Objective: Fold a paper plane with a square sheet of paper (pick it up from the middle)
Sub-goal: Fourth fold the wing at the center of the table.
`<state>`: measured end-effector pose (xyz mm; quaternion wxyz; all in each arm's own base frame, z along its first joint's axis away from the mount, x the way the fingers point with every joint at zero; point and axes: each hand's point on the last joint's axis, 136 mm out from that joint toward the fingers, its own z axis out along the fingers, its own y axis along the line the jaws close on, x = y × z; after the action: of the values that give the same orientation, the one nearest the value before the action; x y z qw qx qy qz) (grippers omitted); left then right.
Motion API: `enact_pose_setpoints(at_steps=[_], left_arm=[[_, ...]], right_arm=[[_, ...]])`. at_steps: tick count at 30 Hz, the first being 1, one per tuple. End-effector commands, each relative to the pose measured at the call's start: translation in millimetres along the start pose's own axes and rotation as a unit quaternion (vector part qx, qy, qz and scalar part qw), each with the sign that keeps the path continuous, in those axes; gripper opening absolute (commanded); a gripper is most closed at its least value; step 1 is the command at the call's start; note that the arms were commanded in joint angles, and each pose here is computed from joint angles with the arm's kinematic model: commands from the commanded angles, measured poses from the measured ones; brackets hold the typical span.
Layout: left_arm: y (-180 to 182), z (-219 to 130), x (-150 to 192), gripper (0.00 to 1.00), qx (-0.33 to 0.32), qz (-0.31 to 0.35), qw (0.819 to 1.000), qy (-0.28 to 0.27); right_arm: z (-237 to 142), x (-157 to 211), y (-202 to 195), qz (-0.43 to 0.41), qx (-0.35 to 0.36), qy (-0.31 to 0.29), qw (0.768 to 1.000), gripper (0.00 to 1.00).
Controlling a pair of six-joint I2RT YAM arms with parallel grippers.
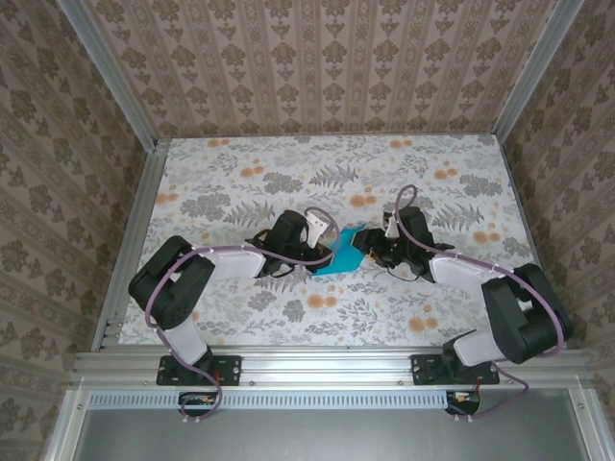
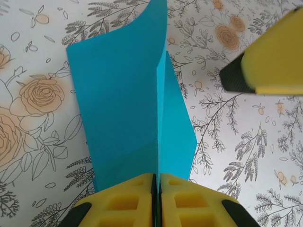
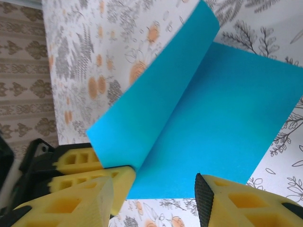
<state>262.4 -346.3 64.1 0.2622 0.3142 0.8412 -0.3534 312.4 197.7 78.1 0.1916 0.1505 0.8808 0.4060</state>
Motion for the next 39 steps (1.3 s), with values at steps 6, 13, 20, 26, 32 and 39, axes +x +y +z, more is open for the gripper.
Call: enact_pose_setpoints(at_steps=[6, 13, 20, 26, 32, 39], left_arm=[[8, 4, 5, 0.12, 0.014, -0.076, 0.997, 0.021], [17, 10, 12, 0.12, 0.013, -0.122, 0.992, 0.033], [21, 9, 11, 0.12, 0.010, -0.131, 0.991, 0.032], [21, 9, 12, 0.12, 0.015, -0.140, 0.989, 0.035], [20, 9, 10, 0.13, 0.021, -0.144, 0.989, 0.035], [19, 13, 11, 0.14, 0.032, -0.146, 0.988, 0.042]], right_arm=[[25, 10, 5, -0.024, -0.004, 0.034, 0.999, 0.51], [41, 11, 7, -0.027, 0.003, 0.045, 0.999, 0.51], [52, 10, -1, -0.025, 0.030, 0.055, 0.998, 0.51], [58, 11, -3, -0.028, 0.041, 0.061, 0.997, 0.52], [61, 11, -12, -0.028, 0.068, 0.063, 0.995, 0.53], [62, 11, -22, -0.028, 0.096, 0.064, 0.993, 0.57]])
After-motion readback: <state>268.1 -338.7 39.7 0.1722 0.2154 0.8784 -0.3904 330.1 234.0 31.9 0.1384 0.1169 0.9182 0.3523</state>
